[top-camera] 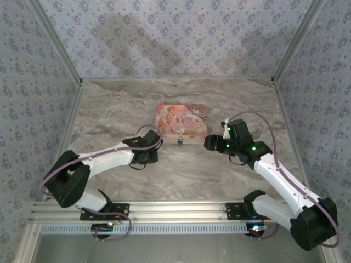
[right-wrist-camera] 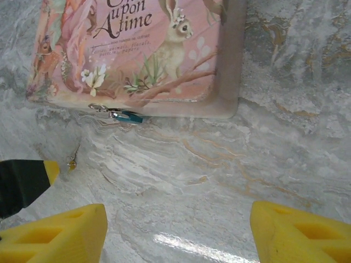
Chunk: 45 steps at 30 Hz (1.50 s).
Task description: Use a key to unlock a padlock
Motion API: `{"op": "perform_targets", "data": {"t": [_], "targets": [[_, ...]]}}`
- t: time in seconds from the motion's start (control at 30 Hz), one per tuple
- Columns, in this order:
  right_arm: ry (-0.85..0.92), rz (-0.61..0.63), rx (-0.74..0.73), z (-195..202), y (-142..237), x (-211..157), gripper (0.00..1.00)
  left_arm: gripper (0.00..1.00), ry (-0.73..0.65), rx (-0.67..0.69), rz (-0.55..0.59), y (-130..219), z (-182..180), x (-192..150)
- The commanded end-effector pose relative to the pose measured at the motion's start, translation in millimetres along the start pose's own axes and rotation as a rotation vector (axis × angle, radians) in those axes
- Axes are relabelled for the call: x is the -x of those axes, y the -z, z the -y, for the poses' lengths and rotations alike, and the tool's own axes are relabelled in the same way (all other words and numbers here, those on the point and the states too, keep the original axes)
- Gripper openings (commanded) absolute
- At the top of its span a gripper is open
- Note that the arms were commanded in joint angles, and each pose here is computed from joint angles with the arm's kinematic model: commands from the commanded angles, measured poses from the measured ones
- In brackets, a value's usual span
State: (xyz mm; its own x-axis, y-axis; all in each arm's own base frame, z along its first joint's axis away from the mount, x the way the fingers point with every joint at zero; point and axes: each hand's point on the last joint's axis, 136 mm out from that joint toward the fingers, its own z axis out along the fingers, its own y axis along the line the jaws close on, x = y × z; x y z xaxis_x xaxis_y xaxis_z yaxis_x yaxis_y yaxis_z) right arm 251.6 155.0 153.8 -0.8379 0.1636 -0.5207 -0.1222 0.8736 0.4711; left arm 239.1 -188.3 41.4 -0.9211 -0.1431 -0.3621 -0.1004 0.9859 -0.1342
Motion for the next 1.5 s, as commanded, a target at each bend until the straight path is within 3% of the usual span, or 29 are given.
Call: {"op": "perform_targets", "data": {"t": [0.0,0.27,0.53,0.77,0.83,1.13,1.33,1.47], "targets": [[-0.017,-0.015,-0.040,10.0,1.8,-10.3,0.71,0.36,0.008,0.010,0.024,-1.2,8.1,8.6],[-0.028,-0.036,-0.048,14.9,-0.1,-17.6,0.71,0.34,-0.017,0.031,-0.003,-15.4,16.7,9.9],[-0.032,-0.044,-0.054,17.9,-1.3,-20.6,0.71,0.22,-0.032,0.061,-0.033,-30.8,15.0,3.6],[-0.044,-0.052,-0.062,21.5,-0.3,-23.5,0.70,0.02,-0.052,0.086,-0.080,-40.0,8.5,-9.4],[-0.048,-0.051,-0.062,22.6,-0.7,-23.9,0.70,0.00,-0.057,0.080,-0.090,-39.0,7.8,-11.8],[-0.052,-0.009,-0.053,22.3,2.7,-19.3,0.70,0.00,-0.069,0.003,-0.038,-2.0,9.2,-3.8],[-0.040,0.031,0.020,7.3,12.1,-11.9,0.70,0.00,-0.081,-0.154,0.033,39.3,25.8,8.1],[-0.008,0.065,0.153,-18.8,22.4,-5.6,0.70,0.00,-0.089,-0.334,0.096,75.8,49.1,19.3]]}}
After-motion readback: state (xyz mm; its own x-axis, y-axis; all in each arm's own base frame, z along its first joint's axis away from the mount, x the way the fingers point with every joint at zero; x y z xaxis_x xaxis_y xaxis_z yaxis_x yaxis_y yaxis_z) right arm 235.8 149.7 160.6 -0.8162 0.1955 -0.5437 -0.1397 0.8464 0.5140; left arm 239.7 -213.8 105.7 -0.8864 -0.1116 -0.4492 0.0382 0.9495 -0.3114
